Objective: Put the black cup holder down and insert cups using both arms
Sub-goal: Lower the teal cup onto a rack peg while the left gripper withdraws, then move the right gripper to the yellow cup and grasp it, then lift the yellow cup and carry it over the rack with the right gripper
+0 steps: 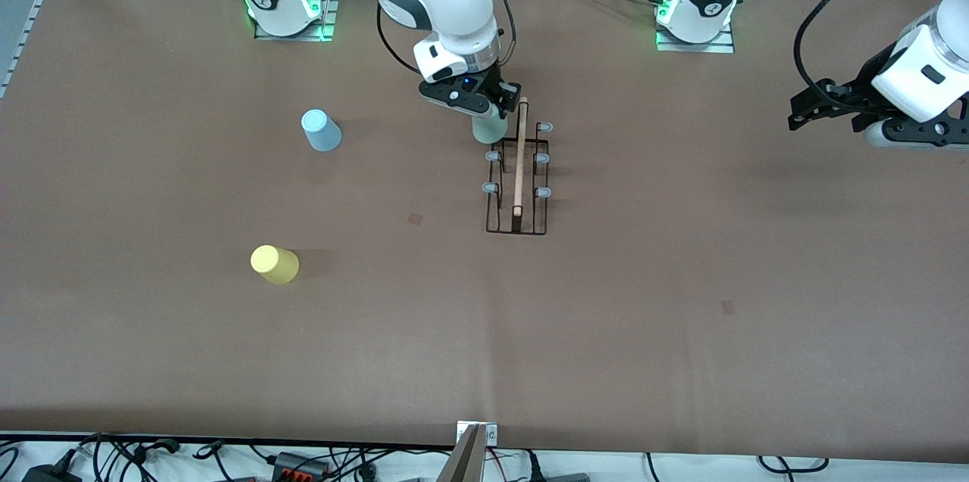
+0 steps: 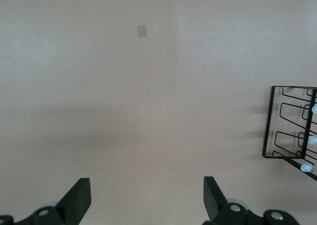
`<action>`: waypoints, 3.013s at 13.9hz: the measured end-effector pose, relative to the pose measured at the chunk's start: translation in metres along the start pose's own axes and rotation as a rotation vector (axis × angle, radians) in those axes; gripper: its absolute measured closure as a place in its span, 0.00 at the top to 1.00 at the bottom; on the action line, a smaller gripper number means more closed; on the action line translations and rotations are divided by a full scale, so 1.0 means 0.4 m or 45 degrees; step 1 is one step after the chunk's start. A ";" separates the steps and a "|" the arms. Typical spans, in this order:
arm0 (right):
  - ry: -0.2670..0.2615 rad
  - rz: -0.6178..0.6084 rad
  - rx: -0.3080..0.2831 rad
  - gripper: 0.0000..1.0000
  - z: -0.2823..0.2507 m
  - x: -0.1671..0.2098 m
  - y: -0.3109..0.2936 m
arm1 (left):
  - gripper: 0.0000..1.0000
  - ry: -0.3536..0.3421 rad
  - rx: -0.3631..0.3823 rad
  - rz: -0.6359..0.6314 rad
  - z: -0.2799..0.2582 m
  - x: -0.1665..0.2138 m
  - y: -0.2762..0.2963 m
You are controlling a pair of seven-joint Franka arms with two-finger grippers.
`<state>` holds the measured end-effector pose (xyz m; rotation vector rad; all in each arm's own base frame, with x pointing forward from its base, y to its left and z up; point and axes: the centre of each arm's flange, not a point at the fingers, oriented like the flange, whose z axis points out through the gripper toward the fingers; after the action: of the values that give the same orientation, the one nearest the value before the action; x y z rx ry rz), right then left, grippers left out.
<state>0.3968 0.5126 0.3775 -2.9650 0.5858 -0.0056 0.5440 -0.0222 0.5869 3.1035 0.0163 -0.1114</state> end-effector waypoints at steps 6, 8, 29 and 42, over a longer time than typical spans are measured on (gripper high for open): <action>-0.014 -0.010 0.012 0.66 0.056 -0.002 -0.010 | 1.00 0.000 -0.001 0.050 0.004 0.002 -0.028; -0.016 -0.015 0.010 0.70 0.075 -0.002 -0.011 | 1.00 -0.006 -0.001 0.065 0.008 0.001 -0.026; 0.028 -0.524 -0.103 1.00 0.057 0.971 0.768 | 1.00 -0.121 -0.004 0.084 0.047 -0.014 -0.027; 0.093 -0.533 -0.016 1.00 0.274 1.021 0.811 | 1.00 -0.128 -0.004 0.083 0.045 -0.017 -0.028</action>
<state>0.6547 0.0728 0.2226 -3.0482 -0.0374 -0.1482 0.5356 -0.0117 0.5690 3.0868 -0.0878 -0.2653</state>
